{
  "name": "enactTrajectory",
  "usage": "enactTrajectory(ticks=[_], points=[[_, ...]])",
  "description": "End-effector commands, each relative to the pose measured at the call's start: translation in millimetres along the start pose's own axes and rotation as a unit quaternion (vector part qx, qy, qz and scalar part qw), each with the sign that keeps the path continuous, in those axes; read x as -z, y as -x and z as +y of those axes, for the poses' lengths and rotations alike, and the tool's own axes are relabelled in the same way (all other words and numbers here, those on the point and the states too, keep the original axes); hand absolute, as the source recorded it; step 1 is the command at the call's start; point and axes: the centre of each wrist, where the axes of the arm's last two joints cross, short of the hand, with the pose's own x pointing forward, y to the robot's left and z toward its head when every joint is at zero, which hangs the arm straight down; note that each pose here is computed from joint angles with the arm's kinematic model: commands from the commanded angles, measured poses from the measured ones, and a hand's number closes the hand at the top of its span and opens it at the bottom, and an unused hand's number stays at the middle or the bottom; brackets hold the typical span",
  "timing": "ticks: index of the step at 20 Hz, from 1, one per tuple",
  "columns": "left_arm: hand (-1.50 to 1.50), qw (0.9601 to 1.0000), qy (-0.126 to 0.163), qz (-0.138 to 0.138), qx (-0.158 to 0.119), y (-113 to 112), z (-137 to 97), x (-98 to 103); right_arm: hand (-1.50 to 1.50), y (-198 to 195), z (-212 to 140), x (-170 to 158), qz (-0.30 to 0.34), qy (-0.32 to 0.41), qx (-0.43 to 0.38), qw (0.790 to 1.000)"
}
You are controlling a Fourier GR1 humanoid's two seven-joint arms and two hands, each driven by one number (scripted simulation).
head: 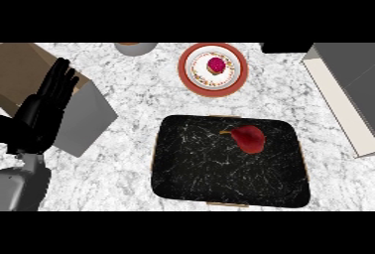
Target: Pick the squash from the tray and place it in the tiered shelf
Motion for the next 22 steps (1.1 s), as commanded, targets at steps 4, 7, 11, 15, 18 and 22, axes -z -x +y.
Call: enactTrajectory(ticks=[4,7,11,15,18,22], points=[[0.00,0.9970,-0.003,0.077,-0.010,24.8,-11.0,-5.0,1.50,31.0,-3.1,4.0,0.009,-0.001,-0.001,1.000],[0.00,0.9979,0.002,0.065,-0.007,22.0,-3.1,-7.2,1.50,31.3,-3.6,21.5,0.012,0.003,-0.006,1.000],[0.00,0.9976,0.001,0.069,-0.007,31.2,-0.2,-10.9,-1.50,71.8,-8.7,28.0,0.071,0.082,-0.008,0.994],[0.00,0.9980,0.001,0.062,-0.006,28.3,-10.7,7.2,-1.50,81.7,-0.1,42.9,0.033,0.114,0.023,0.993],[0.00,0.9981,-0.004,0.061,-0.008,21.8,-8.8,8.4,-1.50,84.8,-8.5,56.0,0.016,0.145,0.051,0.988],[0.00,0.9978,-0.002,0.067,-0.006,32.4,-10.0,-2.3,-1.50,86.2,-27.0,57.0,0.000,0.155,0.077,0.985]])
